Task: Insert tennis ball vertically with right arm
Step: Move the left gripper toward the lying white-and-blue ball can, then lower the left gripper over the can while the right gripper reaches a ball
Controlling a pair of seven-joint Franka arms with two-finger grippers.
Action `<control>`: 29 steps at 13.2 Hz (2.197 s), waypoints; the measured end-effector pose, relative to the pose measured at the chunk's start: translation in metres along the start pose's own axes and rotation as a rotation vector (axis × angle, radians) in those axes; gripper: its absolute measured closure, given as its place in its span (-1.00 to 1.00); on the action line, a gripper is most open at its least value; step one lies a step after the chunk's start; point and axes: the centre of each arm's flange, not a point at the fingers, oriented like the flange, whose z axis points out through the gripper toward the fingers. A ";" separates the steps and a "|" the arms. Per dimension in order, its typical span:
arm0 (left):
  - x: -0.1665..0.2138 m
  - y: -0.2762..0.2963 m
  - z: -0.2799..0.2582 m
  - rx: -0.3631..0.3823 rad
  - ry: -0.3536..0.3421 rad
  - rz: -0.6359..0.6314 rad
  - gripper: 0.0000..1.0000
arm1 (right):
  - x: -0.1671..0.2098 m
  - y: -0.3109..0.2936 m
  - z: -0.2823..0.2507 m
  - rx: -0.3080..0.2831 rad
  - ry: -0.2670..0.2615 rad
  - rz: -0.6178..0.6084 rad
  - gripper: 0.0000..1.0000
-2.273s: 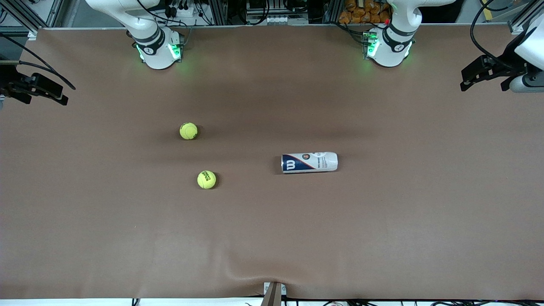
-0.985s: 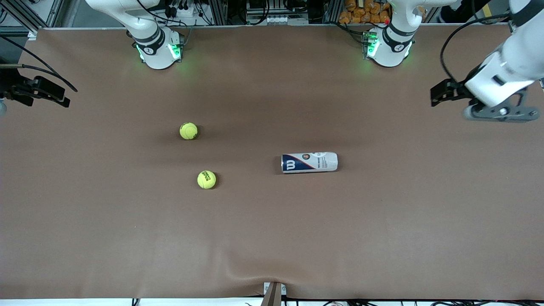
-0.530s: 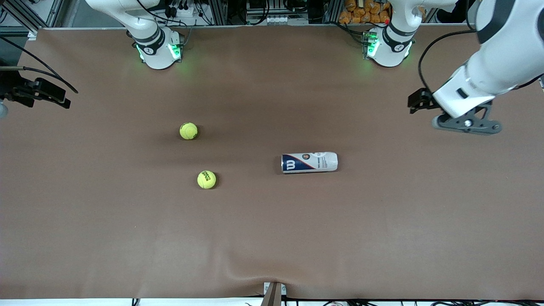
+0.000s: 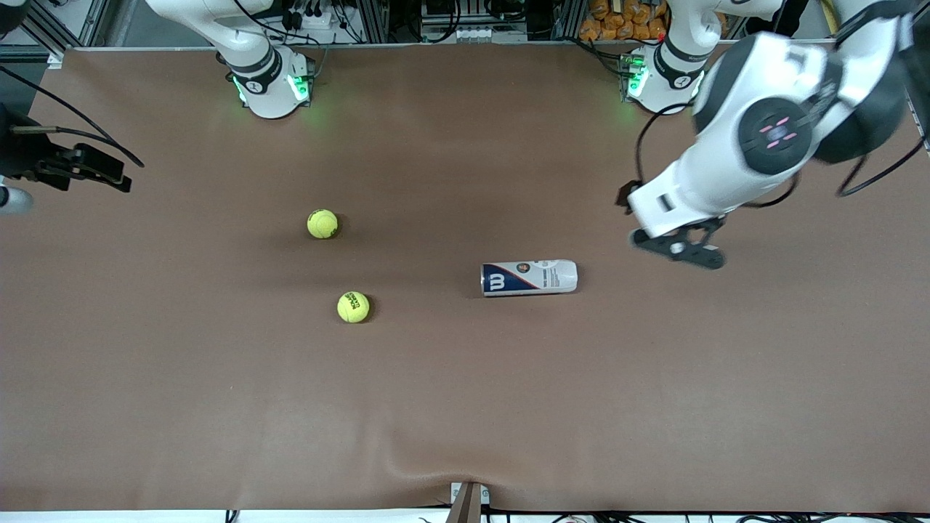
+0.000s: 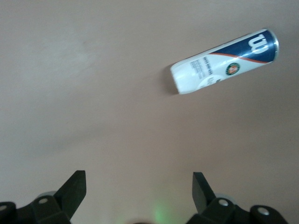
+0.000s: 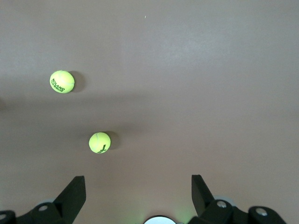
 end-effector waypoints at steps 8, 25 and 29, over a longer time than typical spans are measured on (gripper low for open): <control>0.052 0.076 0.061 0.001 0.025 0.117 -1.00 | 0.001 -0.052 0.059 -0.025 -0.117 -0.039 -1.00; 0.063 0.086 0.083 0.049 0.009 0.272 -1.00 | -0.022 -0.133 0.272 -0.079 -0.145 -0.095 -1.00; 0.078 0.126 0.108 0.084 0.062 0.411 -1.00 | -0.018 -0.136 0.305 -0.030 -0.152 -0.059 -1.00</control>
